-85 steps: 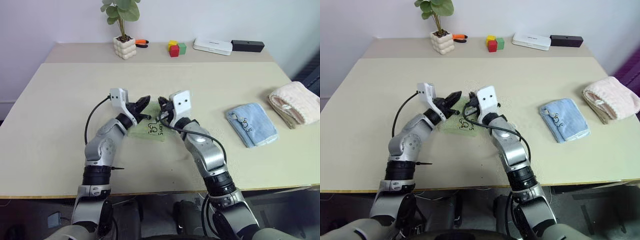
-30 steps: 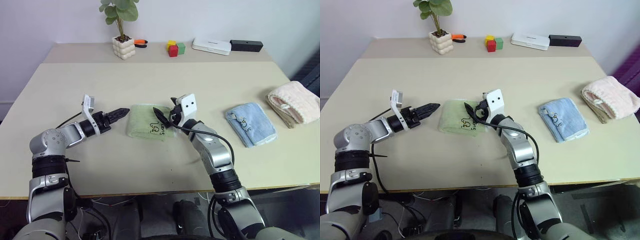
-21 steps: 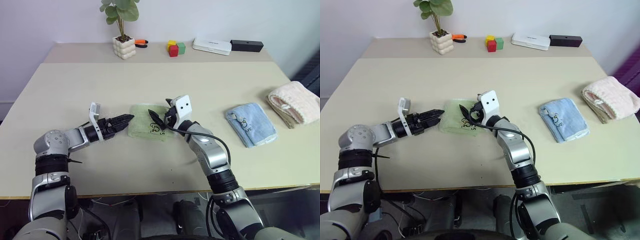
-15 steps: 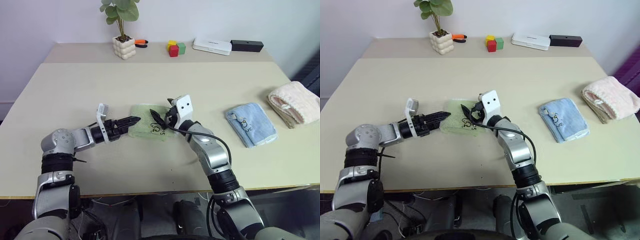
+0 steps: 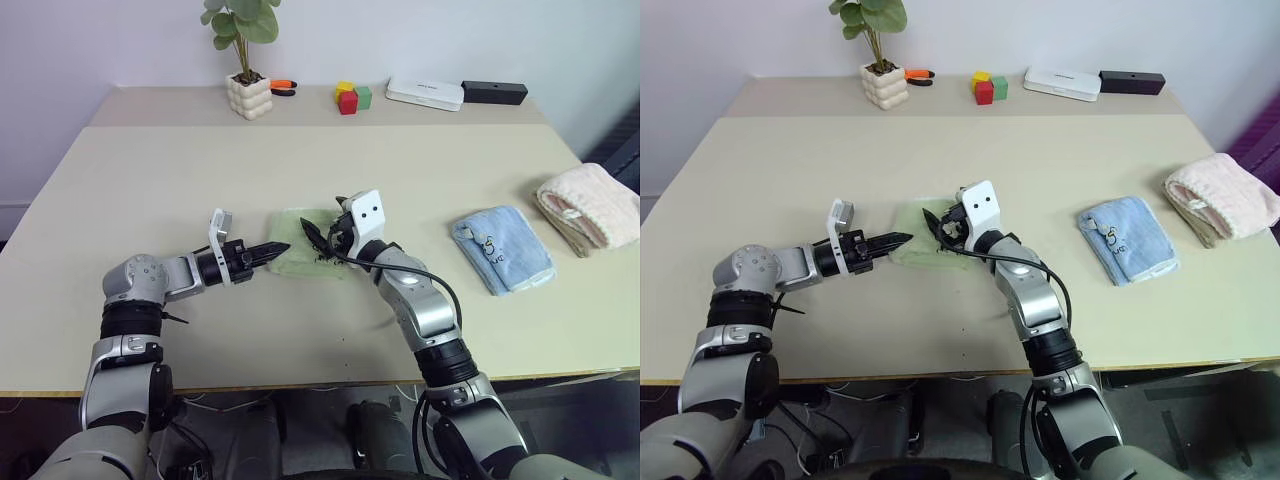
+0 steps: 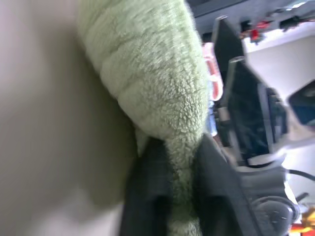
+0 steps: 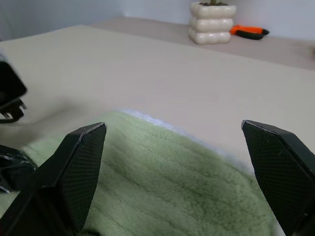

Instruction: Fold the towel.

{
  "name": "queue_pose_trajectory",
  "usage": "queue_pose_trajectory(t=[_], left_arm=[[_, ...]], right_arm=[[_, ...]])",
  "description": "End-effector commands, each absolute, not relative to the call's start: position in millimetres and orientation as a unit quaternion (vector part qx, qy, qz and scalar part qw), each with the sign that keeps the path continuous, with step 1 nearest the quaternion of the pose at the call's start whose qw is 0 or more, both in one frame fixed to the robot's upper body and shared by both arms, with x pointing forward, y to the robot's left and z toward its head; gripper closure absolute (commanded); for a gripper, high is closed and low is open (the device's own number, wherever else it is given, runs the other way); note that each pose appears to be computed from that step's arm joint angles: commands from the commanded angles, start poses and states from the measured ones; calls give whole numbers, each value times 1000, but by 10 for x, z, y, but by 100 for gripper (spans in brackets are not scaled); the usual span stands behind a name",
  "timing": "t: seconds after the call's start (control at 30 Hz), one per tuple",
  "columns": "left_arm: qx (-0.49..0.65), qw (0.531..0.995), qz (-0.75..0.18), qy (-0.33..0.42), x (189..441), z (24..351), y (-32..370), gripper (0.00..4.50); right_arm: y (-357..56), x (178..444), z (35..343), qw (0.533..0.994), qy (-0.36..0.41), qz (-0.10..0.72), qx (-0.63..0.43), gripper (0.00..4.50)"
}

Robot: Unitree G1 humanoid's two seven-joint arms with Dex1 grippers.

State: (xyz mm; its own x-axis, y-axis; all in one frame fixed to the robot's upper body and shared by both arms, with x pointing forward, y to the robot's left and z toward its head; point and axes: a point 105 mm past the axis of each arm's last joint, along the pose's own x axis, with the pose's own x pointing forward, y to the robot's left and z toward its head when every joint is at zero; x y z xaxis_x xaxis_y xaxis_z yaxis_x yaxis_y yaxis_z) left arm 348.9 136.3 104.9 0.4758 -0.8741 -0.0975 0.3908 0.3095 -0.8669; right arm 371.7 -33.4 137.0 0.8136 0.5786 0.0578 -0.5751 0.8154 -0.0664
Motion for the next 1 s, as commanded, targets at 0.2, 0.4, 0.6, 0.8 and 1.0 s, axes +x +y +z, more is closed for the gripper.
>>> queue_pose_trajectory(t=[0.2,0.4,0.6,0.8,1.0], left_arm=[[-421,767,-398,276,3570,1006,1410,445],[-417,821,-342,188,3736,1187,1708,445],[-411,867,-262,105,3797,1310,2075,445],[-403,907,-124,-18,3818,1523,2652,445],[-417,904,6,-92,3623,1537,3163,445]], right_arm=[[-366,3703,1672,948,-87,307,1,0],[-600,3357,1829,895,-98,435,16,0],[-823,3016,1904,837,-67,543,-26,0],[-931,3063,1900,839,-65,536,-65,0],[-898,3097,1865,839,-65,535,-71,0]])
